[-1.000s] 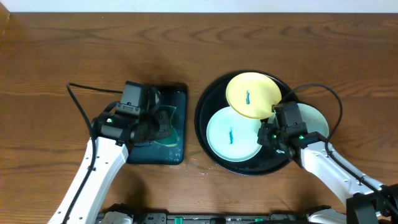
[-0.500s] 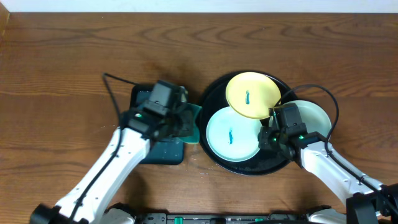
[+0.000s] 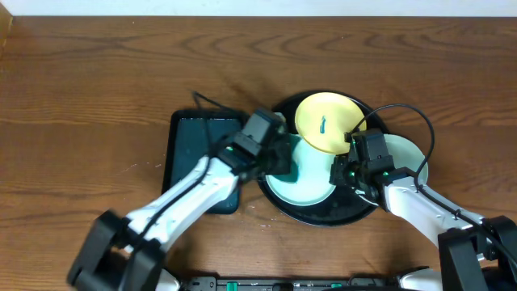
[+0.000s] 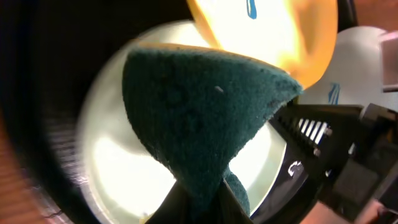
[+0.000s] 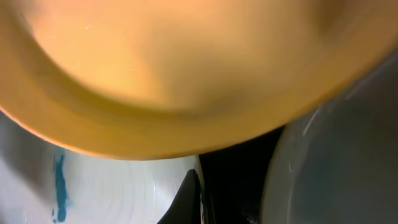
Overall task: Clean dirty plates on tray and stack at the side
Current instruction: 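Scrub the lower pale blue plate with the sponge in the left gripper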
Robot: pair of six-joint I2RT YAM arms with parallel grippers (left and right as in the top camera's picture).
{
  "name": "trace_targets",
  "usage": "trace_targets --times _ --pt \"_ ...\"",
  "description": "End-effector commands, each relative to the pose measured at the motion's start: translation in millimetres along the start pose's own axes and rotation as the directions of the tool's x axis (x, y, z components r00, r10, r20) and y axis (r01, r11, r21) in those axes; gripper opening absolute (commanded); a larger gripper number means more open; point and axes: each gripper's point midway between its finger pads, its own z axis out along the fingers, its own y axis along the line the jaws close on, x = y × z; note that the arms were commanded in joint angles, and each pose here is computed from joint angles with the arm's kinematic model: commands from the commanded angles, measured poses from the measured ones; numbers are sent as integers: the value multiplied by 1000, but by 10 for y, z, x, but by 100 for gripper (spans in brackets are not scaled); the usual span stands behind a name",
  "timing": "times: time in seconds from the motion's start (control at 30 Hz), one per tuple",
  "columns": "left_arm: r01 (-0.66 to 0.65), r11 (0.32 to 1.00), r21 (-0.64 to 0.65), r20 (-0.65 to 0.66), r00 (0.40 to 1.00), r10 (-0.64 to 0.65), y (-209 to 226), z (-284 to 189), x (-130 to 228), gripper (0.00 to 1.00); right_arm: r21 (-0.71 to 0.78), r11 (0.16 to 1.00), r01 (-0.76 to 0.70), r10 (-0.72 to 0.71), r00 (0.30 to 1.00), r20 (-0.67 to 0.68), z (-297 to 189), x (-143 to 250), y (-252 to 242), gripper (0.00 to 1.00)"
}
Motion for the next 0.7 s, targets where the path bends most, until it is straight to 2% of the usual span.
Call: trace_targets --times 0.0,0.27,0.47,0.57,0.6,0.67 --pt "70 998 -5 -51 996 -70 -66 287 145 8 24 1000 -15 16 998 -61 87 172 -72 1" --pt "100 993 -61 -125 986 -107 56 795 409 8 29 999 -22 24 997 -70 85 196 -82 1" --pt "73 972 -225 -74 993 -92 545 967 339 8 33 999 -25 27 997 -78 83 215 -91 1" --pt "102 927 -360 -32 992 -121 867 842 283 7 34 999 -25 28 996 -80 83 220 -94 1" --pt "137 877 -461 9 989 -149 1073 700 233 7 35 999 -26 29 996 -83 82 229 -97 1" --pt "137 829 -542 34 989 -141 1223 561 184 7 37 999 -26 29 996 -87 81 238 -102 1"
